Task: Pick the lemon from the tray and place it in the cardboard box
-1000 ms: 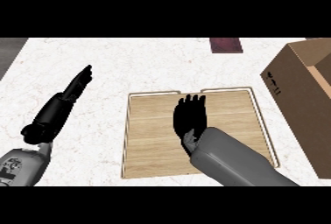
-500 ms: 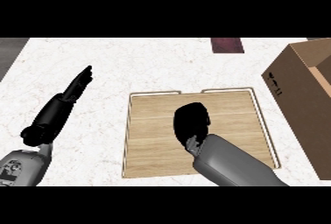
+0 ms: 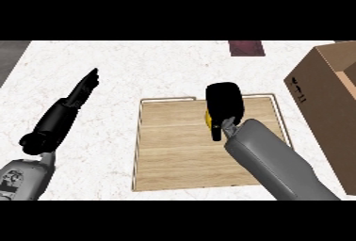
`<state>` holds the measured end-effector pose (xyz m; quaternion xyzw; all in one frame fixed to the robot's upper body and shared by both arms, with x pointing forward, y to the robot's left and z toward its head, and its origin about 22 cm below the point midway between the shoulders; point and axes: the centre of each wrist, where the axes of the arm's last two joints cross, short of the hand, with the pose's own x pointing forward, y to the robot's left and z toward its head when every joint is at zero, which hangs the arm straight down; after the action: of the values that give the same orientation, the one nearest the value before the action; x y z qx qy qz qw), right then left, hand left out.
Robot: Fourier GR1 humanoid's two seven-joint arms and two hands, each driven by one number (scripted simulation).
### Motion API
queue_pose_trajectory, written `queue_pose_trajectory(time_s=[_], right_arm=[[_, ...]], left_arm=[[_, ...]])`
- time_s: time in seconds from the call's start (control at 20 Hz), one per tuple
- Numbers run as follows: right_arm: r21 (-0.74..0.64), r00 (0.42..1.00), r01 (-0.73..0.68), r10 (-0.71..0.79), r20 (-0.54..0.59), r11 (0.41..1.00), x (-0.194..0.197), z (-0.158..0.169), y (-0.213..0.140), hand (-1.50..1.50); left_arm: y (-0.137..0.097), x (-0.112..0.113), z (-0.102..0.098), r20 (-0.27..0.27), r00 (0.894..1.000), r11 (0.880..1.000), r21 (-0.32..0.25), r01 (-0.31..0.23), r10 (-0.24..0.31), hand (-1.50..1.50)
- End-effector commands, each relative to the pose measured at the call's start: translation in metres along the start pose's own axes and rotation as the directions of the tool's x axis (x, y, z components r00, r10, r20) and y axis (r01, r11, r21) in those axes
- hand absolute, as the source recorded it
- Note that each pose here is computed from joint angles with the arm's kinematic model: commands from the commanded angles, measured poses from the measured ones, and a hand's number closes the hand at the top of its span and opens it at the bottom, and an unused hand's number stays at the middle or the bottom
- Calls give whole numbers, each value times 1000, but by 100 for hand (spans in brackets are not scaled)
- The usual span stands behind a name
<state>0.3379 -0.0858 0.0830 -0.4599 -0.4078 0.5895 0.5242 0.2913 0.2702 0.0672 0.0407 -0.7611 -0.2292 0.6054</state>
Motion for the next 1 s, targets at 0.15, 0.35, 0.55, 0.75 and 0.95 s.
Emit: queue_pose_trajectory(time_s=[0.15,0.35,0.55,0.75,0.95], right_arm=[[-269,954,284,-300,-22,920,-72,-46,-34,150],[-373,980,185,-201,-3,909,-60,-53,-72,150],[-466,951,244,-305,-58,851,-76,-50,-101,150],[-607,858,277,-476,-194,745,-106,-44,-121,150],[-694,759,282,-597,-260,662,-138,-38,-137,150]], left_arm=[[1,4,-2,4,1000,1000,-16,3,-3,0],[-10,-9,-5,-8,1000,1000,-12,6,-6,0],[-4,-3,-2,-6,1000,1000,-24,-9,9,0],[-2,-9,4,-31,1000,1000,3,-2,2,0],[5,2,1,-15,1000,1000,15,5,-5,0]])
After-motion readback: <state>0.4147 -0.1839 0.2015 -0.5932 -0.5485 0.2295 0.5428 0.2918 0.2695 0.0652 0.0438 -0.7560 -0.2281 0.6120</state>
